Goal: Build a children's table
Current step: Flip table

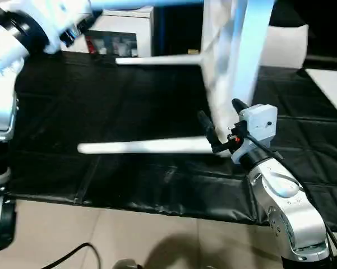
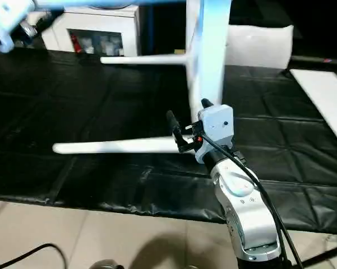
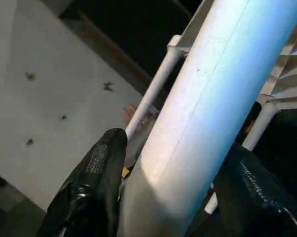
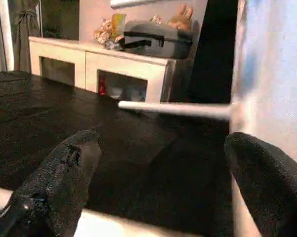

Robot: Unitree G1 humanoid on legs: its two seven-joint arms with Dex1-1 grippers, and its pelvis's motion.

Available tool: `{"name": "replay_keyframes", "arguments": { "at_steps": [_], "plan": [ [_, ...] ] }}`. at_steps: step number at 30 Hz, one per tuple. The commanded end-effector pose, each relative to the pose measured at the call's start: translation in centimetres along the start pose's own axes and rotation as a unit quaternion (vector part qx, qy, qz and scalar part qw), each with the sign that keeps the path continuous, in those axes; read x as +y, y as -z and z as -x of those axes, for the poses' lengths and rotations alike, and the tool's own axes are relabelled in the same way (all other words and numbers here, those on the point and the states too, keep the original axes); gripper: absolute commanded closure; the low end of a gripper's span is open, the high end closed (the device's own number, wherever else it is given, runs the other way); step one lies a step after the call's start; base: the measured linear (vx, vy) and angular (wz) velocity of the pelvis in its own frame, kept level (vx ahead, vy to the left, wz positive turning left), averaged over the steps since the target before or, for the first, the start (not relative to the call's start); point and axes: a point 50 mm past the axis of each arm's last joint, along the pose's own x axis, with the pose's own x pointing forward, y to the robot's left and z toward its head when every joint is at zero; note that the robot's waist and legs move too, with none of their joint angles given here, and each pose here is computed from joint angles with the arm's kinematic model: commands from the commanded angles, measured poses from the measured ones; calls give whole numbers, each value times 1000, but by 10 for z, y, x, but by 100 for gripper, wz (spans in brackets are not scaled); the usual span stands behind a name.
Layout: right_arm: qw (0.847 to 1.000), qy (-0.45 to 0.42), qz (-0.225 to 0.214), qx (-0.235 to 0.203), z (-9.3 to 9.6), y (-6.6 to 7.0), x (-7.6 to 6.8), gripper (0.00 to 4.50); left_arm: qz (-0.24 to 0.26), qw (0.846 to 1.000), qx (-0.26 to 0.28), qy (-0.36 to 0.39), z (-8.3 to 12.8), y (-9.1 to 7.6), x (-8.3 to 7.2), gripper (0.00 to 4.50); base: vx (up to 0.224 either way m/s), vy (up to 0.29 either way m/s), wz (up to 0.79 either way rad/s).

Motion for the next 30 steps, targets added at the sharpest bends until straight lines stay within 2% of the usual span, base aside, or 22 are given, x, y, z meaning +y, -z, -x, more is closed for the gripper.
{"name": "replay_keyframes", "arguments": {
  "at_steps": [1, 7, 11, 16, 24, 26, 30],
  "plan": [
    [1000, 12, 7, -12, -1, -5, -4, 15, 140, 989, -36, -42, 3, 3, 10, 210, 0, 0, 0],
    [996, 77, -12, -33, 5, -5, -17, 15, 153, 985, -45, -62, 16, 6, 14, 210, 0, 0, 0],
    [988, 118, -83, -61, 15, -1, -27, 15, 174, 979, -53, -95, 31, 14, 16, 210, 0, 0, 0],
    [979, 96, -140, -110, 31, 2, -26, 3, 188, 973, -35, -127, 41, 23, 14, 210, 0, 0, 0],
    [979, 40, -165, -114, 57, 16, -20, 0, 193, 970, -39, -143, 47, 25, 15, 210, 0, 0, 0],
    [979, 45, -164, -115, 61, 18, -22, 0, 194, 969, -40, -149, 48, 25, 16, 210, 0, 0, 0],
    [973, 74, -195, -102, 61, 27, -30, 0, 192, 969, -52, -149, 51, 27, 18, 210, 0, 0, 0]
  ]
}}
